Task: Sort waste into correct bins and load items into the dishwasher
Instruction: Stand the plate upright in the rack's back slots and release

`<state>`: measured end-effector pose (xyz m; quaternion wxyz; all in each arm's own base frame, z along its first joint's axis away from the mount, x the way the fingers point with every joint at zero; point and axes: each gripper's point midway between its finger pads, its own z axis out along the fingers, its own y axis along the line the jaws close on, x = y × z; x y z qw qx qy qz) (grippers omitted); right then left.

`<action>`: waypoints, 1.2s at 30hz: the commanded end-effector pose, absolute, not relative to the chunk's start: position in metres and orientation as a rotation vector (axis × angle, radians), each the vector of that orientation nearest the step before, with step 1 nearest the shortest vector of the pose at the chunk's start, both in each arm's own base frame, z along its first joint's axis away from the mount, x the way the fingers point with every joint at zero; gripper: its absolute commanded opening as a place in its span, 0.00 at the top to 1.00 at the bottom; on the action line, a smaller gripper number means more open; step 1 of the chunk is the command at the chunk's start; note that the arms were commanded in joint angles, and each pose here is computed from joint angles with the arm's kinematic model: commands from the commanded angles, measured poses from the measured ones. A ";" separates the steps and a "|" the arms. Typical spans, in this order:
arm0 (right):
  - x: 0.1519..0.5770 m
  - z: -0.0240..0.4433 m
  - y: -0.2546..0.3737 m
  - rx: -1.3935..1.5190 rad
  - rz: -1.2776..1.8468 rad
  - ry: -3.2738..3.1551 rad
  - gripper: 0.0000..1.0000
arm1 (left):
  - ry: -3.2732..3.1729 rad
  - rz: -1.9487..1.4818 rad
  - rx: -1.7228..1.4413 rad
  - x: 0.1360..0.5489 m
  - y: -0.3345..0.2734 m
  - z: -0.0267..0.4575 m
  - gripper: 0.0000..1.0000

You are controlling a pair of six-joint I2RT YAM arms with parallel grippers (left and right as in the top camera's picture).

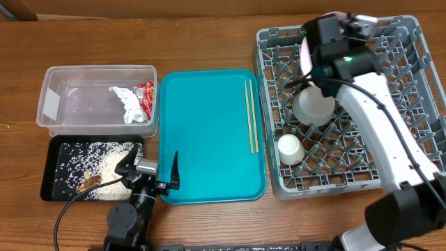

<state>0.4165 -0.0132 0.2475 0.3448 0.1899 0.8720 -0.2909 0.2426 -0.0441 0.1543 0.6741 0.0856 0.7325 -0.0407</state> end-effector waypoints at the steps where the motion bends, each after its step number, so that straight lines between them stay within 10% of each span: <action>1: 0.419 0.235 0.001 0.435 -0.783 2.284 0.96 | 1.647 -0.110 0.195 0.242 -0.047 0.154 0.00; 36: 0.409 0.208 0.072 0.252 -0.762 2.343 0.75 | 1.647 -0.110 0.195 0.242 -0.047 0.154 0.00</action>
